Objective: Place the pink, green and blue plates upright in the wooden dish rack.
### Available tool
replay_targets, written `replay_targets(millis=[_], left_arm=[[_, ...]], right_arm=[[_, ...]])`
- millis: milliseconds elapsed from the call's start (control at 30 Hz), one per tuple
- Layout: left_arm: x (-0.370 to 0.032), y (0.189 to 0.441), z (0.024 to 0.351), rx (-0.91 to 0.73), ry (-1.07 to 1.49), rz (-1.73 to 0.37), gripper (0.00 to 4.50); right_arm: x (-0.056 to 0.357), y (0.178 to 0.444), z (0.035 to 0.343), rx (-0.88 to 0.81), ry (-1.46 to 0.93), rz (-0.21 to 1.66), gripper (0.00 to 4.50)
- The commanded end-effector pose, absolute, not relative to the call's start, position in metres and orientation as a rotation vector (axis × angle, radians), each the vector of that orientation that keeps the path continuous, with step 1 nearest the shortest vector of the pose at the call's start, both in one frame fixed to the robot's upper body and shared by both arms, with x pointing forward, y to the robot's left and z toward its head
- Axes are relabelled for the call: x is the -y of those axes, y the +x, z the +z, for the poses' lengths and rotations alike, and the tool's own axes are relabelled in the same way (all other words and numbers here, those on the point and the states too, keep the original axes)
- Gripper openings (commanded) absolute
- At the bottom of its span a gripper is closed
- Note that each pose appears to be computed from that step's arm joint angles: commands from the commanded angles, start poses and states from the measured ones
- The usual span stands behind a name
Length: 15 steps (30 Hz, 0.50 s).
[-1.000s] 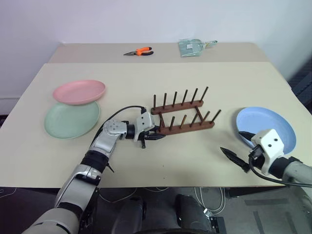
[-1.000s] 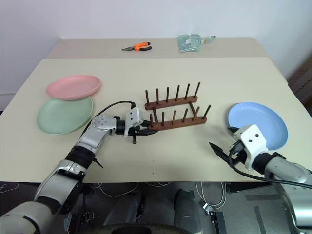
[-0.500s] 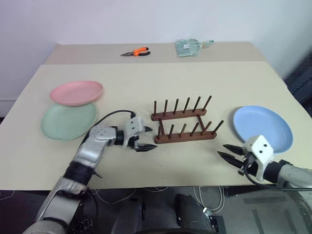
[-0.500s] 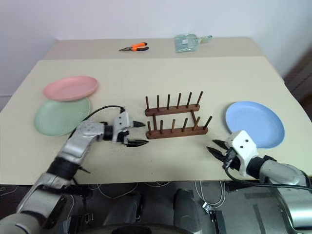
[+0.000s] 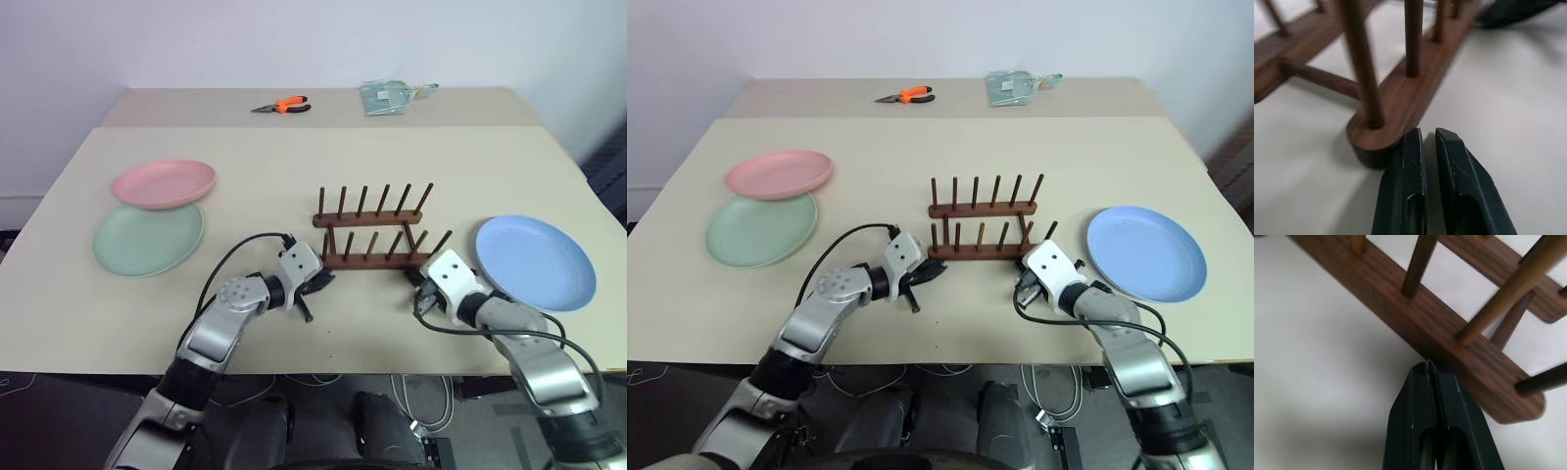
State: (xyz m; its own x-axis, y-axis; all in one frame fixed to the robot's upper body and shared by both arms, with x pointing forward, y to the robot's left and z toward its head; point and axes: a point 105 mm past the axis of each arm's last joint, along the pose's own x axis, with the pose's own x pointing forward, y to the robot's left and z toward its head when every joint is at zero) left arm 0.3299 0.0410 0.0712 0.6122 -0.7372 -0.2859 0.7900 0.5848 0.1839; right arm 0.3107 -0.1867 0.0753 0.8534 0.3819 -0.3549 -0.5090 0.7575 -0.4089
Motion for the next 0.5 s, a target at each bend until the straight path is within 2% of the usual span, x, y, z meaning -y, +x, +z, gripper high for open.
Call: replay_targets(millis=[33,133,200,233,300,367,433,467,500], left_arm=[[-0.064,0.350,0.061,-0.219,0.332,-0.740,0.46],[-0.070,0.356,0.064,-0.207,0.311,-0.712,0.46],[-0.074,0.354,0.067,-0.197,0.301,-0.724,0.46],[-0.079,0.350,0.073,-0.182,0.269,-0.745,0.41],[-0.096,0.343,0.089,-0.141,0.183,-0.755,0.96],[-0.113,0.343,0.104,-0.104,0.126,-0.718,1.74],[-0.143,0.357,0.124,-0.051,0.093,-0.556,2.69],[-0.175,0.373,0.147,0.006,0.069,-0.368,3.26],[-0.201,0.383,0.168,0.064,0.045,-0.214,3.74]], right_arm=[[0.191,0.328,0.078,-0.228,-0.549,0.434,0.00],[0.189,0.342,0.085,-0.196,-0.567,0.433,0.00],[0.186,0.342,0.091,-0.183,-0.536,0.475,0.00],[0.181,0.337,0.096,-0.178,-0.516,0.528,0.25],[0.169,0.323,0.105,-0.153,-0.510,0.638,0.85],[0.160,0.314,0.112,-0.129,-0.504,0.702,1.82],[0.150,0.306,0.121,-0.101,-0.477,0.750,2.79],[0.142,0.301,0.124,-0.090,-0.475,0.787,3.33],[0.137,0.297,0.124,-0.084,-0.477,0.813,3.35]])
